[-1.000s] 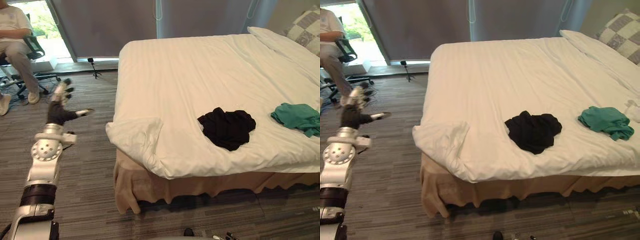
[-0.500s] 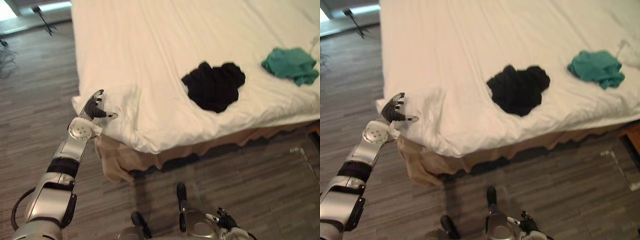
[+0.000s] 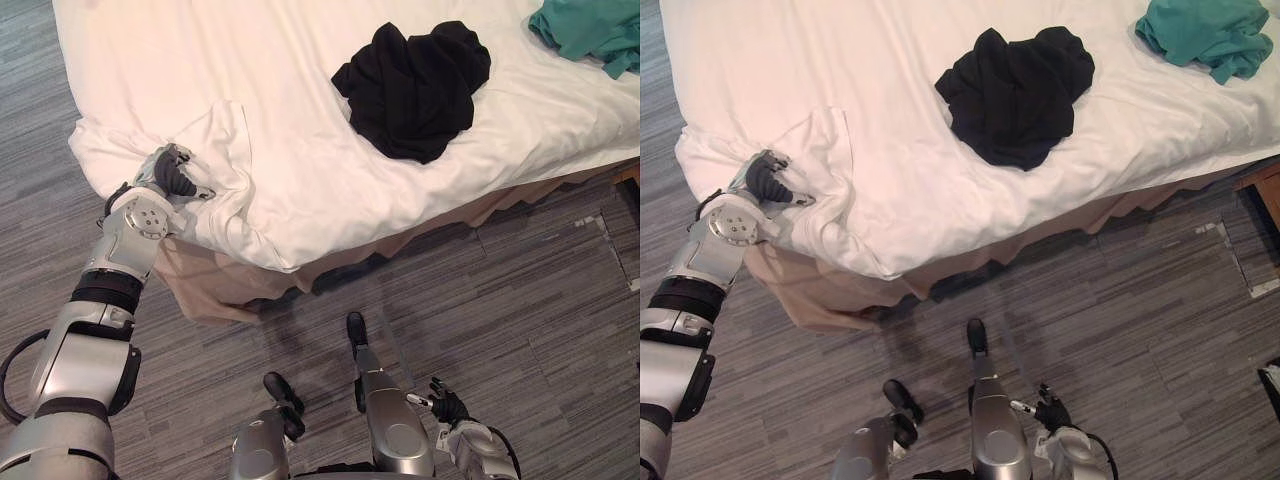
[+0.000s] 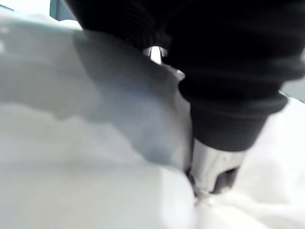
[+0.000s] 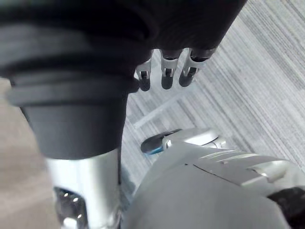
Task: Tidy the bed and pick cloth on bed and put in laundry
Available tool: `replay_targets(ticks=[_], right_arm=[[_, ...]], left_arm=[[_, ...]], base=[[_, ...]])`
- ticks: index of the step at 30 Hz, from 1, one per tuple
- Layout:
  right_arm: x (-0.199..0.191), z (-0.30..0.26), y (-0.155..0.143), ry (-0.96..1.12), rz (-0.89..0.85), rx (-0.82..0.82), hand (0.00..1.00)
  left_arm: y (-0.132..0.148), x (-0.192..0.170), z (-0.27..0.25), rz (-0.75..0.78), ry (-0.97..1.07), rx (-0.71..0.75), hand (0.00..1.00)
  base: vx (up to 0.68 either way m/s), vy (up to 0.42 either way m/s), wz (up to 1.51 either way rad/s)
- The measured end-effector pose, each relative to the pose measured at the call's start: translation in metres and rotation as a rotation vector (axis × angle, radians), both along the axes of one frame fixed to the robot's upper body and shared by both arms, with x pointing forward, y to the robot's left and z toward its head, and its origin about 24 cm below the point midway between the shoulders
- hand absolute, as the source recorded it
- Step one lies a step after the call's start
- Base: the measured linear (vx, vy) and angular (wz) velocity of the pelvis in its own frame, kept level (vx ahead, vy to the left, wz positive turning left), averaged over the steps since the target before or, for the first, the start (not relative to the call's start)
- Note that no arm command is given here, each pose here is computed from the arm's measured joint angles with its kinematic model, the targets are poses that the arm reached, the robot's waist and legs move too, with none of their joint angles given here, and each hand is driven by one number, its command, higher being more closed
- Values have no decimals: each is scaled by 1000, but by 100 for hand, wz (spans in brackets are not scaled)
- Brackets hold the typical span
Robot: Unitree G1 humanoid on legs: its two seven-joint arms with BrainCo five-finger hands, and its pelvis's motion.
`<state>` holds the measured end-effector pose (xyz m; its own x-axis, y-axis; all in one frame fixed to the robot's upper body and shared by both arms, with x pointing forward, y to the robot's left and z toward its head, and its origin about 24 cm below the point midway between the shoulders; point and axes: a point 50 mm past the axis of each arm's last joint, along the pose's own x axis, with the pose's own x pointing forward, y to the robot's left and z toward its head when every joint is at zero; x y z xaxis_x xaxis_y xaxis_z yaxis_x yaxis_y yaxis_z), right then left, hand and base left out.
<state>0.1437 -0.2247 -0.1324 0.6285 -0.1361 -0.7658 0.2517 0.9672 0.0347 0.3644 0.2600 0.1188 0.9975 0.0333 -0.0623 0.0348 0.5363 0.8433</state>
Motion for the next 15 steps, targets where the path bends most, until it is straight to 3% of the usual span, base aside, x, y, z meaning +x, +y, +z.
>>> replay_targets(ticks=[1,2,6,8,15], right_arm=[[-2,-1,-1,10,-7,0,0],[-9,-5,-3,41,-17,0,0],[-23,-11,-6,107,-60,12,0],[-27,-14,-6,145,-75,21,0],[-57,-27,-5,304,-235,121,0]], left_arm=[[-3,-3,-8,-9,16,-9,100],[-7,-17,-37,-20,82,-36,0],[-4,-58,-99,29,233,-133,0],[9,-89,-130,132,299,-197,0],[16,-122,-173,447,300,-476,0]], base=[[78,49,46],[80,40,44],[61,12,39],[42,-13,42],[27,-19,6]])
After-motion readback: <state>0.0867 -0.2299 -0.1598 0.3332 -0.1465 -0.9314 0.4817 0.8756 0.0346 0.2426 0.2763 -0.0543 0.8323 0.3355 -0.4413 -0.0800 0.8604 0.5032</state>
